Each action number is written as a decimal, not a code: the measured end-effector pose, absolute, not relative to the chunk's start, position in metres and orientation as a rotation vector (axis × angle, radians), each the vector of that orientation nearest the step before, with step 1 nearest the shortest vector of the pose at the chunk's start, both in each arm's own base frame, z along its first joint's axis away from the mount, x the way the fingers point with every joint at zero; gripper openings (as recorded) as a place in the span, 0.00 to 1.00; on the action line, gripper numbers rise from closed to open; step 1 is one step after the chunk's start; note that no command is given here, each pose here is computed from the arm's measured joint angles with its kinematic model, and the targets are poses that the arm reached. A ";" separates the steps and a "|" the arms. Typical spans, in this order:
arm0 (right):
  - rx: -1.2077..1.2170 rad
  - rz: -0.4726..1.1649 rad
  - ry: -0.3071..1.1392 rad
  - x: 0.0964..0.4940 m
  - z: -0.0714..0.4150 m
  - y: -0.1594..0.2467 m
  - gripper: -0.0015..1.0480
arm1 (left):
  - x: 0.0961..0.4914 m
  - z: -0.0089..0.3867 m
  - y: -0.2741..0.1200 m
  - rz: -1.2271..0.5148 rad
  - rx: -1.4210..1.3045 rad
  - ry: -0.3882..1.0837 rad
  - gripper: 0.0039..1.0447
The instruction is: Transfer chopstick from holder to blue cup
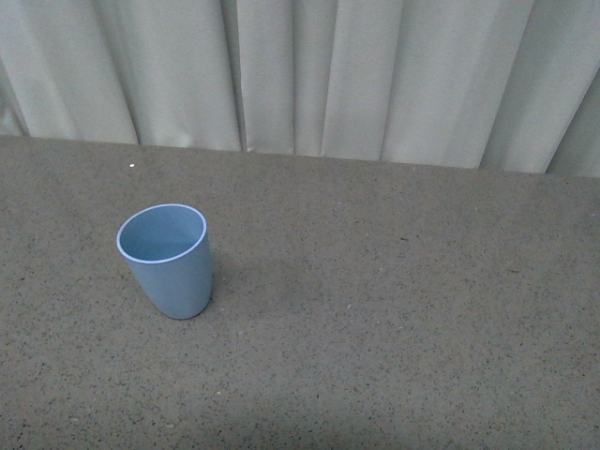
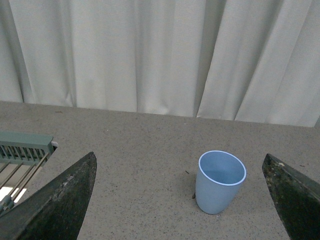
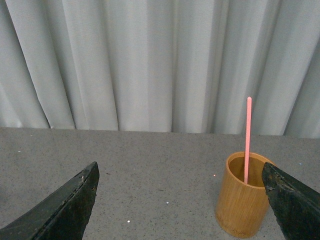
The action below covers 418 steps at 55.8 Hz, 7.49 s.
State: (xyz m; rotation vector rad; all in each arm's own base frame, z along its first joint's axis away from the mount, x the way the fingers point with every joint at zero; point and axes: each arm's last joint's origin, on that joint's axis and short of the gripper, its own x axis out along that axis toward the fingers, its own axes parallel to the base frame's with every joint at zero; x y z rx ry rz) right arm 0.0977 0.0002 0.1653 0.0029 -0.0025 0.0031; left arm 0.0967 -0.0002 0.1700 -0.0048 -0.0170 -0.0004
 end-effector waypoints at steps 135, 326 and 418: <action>0.002 0.002 -0.003 0.098 0.165 0.000 0.91 | 0.292 0.115 -0.071 0.132 -0.573 0.850 0.94; 0.002 0.002 -0.003 0.098 0.165 0.000 0.91 | 0.315 0.105 -0.241 -0.057 -0.474 0.973 0.03; 0.002 0.000 -0.002 0.098 0.165 0.000 0.91 | 0.253 0.156 -0.101 -0.025 -0.117 -0.008 0.44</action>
